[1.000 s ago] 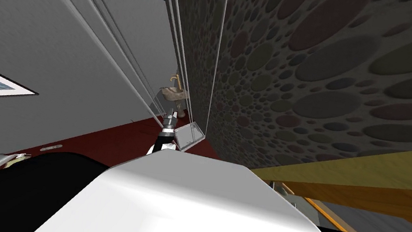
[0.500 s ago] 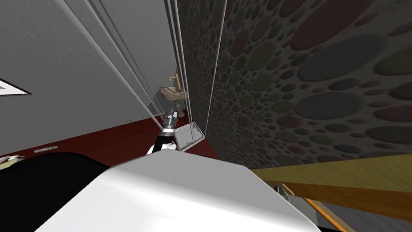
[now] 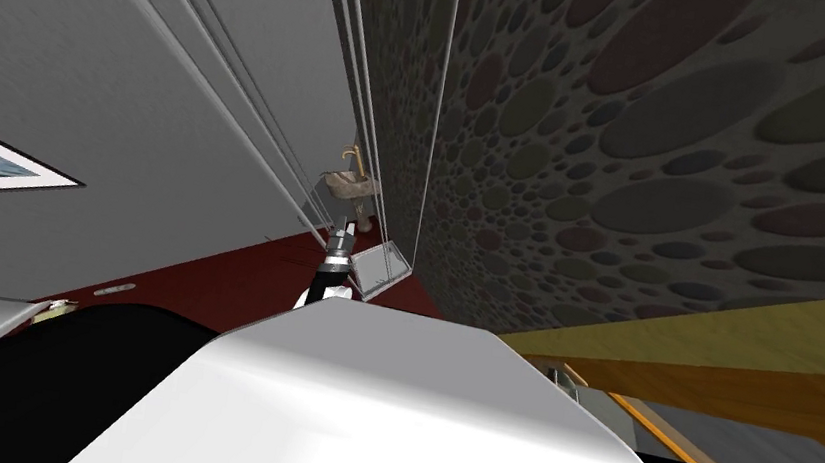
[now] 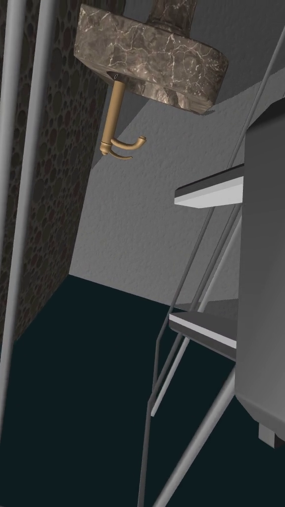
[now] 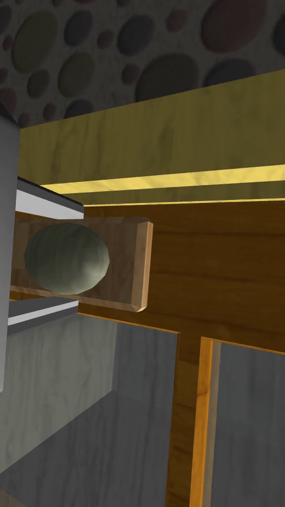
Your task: Pull the door open
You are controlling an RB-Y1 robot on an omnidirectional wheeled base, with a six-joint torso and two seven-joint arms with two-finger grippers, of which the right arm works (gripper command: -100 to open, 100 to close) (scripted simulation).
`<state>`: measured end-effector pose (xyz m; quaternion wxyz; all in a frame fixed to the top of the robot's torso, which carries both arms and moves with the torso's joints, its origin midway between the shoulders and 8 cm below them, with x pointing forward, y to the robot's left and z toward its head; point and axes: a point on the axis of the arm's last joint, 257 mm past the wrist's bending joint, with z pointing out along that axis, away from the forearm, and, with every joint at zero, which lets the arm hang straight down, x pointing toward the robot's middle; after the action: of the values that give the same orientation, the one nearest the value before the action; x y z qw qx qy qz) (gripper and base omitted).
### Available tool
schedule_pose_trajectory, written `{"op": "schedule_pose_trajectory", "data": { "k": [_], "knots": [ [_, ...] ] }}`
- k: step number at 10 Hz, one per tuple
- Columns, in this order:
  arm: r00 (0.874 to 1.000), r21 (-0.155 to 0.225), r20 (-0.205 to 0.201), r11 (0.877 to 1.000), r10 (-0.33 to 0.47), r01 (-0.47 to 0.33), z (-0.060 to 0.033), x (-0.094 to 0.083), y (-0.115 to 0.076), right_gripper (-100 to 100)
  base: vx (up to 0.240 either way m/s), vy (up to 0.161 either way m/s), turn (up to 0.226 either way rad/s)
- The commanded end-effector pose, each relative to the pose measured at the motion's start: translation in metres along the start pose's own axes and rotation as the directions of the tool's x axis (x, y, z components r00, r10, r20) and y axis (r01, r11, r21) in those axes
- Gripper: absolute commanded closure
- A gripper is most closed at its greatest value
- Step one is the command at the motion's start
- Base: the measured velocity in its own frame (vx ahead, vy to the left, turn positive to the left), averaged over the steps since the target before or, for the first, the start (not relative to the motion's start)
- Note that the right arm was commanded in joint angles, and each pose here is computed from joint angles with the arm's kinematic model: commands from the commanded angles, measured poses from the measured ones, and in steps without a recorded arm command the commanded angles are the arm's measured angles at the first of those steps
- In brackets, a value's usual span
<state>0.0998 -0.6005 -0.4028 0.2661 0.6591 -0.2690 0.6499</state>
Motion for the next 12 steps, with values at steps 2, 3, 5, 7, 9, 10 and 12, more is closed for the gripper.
{"op": "schedule_pose_trajectory", "data": {
  "k": [2,3,5,7,9,10,12],
  "knots": [
    [1.000,0.052,0.001,0.999,-0.001,0.001,-0.0080,-0.001,-0.014,100,-0.182,0.071,0.050],
    [1.000,0.075,-0.003,0.997,-0.001,0.001,-0.0100,0.000,-0.019,100,-0.198,0.066,0.044],
    [1.000,0.117,-0.009,0.993,-0.001,0.002,-0.0141,0.001,-0.030,100,-0.230,0.056,0.062],
    [1.000,0.152,-0.014,0.988,0.001,0.001,-0.0178,0.003,-0.038,100,-0.199,0.057,0.049],
    [1.000,0.180,-0.010,0.984,0.001,0.001,-0.0238,0.001,-0.046,100,-0.119,0.039,0.034],
    [1.000,0.198,-0.011,0.980,0.000,0.002,-0.0265,0.001,-0.049,100,-0.264,0.035,0.064],
    [1.000,0.236,-0.012,0.972,0.000,0.003,-0.0328,0.002,-0.058,100,-0.220,0.028,0.052]
  ]
}}
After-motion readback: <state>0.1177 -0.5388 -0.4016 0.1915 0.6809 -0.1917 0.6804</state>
